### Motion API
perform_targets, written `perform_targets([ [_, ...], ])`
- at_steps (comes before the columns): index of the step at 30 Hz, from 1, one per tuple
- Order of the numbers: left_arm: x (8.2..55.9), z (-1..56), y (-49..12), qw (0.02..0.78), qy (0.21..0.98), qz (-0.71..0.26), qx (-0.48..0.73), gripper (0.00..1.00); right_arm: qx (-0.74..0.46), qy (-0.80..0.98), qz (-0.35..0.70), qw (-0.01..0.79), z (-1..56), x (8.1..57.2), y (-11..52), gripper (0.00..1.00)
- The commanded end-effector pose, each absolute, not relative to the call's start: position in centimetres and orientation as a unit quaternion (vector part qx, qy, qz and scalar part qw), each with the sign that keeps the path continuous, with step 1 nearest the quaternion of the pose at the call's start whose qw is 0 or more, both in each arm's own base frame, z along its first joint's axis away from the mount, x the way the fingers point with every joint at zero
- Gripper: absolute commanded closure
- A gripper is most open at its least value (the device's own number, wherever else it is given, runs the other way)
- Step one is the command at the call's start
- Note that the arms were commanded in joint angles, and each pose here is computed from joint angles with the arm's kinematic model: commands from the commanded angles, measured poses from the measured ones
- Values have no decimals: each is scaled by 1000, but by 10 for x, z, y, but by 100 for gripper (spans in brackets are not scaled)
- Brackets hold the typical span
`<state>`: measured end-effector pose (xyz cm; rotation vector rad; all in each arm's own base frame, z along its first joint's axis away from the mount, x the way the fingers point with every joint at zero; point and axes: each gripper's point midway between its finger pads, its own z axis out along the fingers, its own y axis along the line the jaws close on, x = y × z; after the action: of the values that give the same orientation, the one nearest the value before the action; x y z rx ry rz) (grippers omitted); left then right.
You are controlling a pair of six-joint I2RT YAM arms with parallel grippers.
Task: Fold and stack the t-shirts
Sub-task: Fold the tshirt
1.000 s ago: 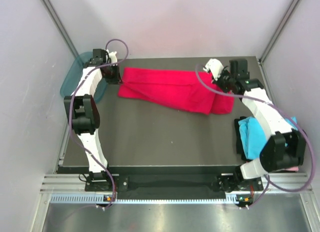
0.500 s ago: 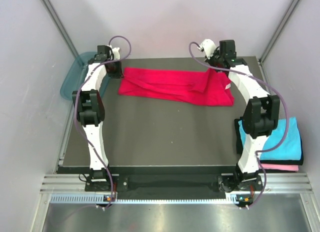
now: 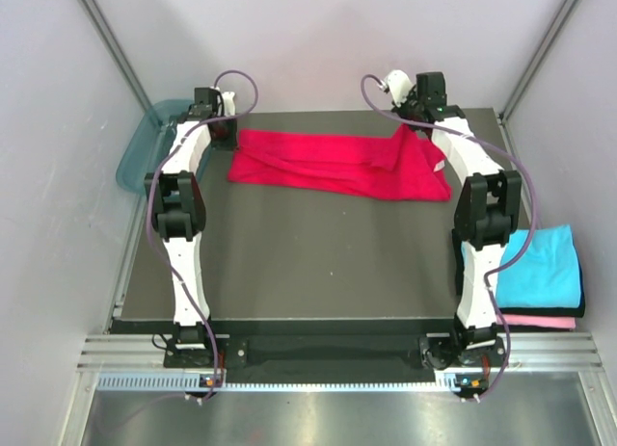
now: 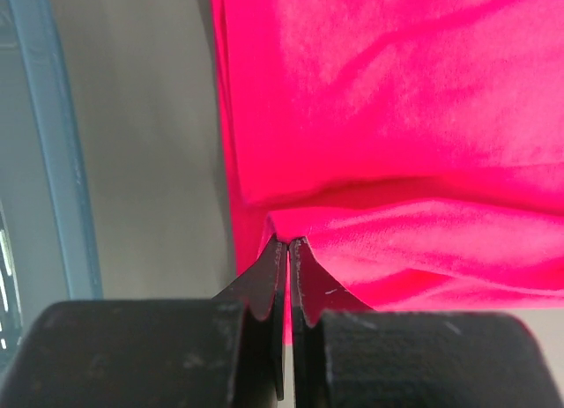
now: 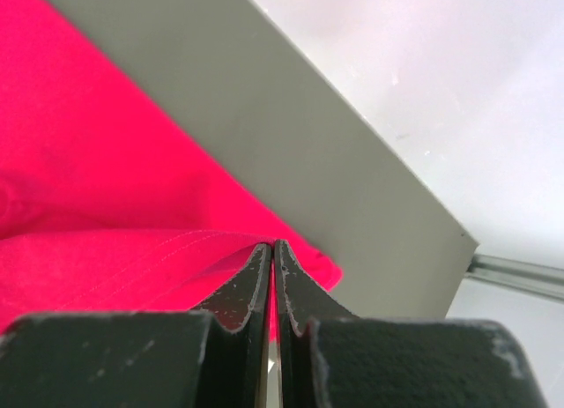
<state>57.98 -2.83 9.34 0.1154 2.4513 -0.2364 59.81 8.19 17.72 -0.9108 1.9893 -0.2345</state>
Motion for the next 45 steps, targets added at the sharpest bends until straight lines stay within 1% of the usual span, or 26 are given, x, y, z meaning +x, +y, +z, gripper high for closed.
perform_targets([
  [1, 604, 119, -19, 384, 920, -63, 46, 100, -343, 784, -114, 505, 213, 622, 75, 100],
  [3, 608, 121, -18, 391, 918, -51, 43, 100, -342, 785, -112, 504, 207, 626, 75, 100],
  [4, 610, 122, -15, 394, 917, -41, 39, 98, -336, 782, -118, 511, 209, 630, 75, 100],
  [5, 612, 121, -10, 395, 918, -30, 32, 89, -329, 783, -124, 514, 207, 634, 73, 99],
  [6, 615, 127, 8, 403, 915, 18, 5, 71, -309, 786, -132, 519, 207, 639, 69, 96],
  [7, 615, 133, -7, 410, 912, 22, 8, 66, -288, 791, -152, 519, 210, 642, 60, 79],
  [8, 614, 151, -8, 423, 906, 22, 8, 62, -277, 794, -157, 518, 213, 643, 57, 72],
  [10, 606, 165, -14, 431, 902, 11, 13, 57, -261, 795, -155, 525, 226, 633, 54, 65],
  [11, 598, 188, -17, 445, 895, 8, 14, 57, -258, 795, -152, 528, 230, 627, 53, 64],
  [14, 573, 183, -33, 425, 904, -23, 50, 57, -259, 786, -133, 546, 255, 598, 57, 61],
  [16, 558, 164, -45, 395, 913, -48, 93, 58, -284, 800, -103, 519, 232, 580, 65, 61],
  [17, 549, 153, -48, 373, 920, -59, 105, 59, -300, 801, -79, 513, 229, 570, 73, 61],
  [18, 544, 144, -51, 360, 924, -66, 115, 59, -317, 810, -58, 490, 208, 559, 78, 61],
  [19, 537, 134, -53, 344, 928, -72, 121, 60, -345, 815, -15, 466, 193, 544, 92, 60],
  [21, 527, 119, -54, 315, 938, -78, 123, 62, -357, 825, 16, 438, 174, 527, 99, 61],
  [23, 523, 111, -54, 304, 941, -78, 124, 63, -358, 831, 48, 423, 165, 517, 108, 60],
  [27, 518, 96, -57, 287, 945, -88, 129, 65, -362, 836, 82, 403, 151, 515, 122, 61],
  [33, 530, 70, -53, 273, 951, -80, 121, 66, -391, 838, 99, 368, 122, 519, 137, 58],
  [41, 526, 37, -46, 243, 961, -64, 114, 66, -389, 847, 88, 351, 102, 529, 135, 52],
  [45, 520, 29, -40, 232, 965, -53, 109, 66, -389, 851, 82, 344, 93, 533, 134, 52],
])
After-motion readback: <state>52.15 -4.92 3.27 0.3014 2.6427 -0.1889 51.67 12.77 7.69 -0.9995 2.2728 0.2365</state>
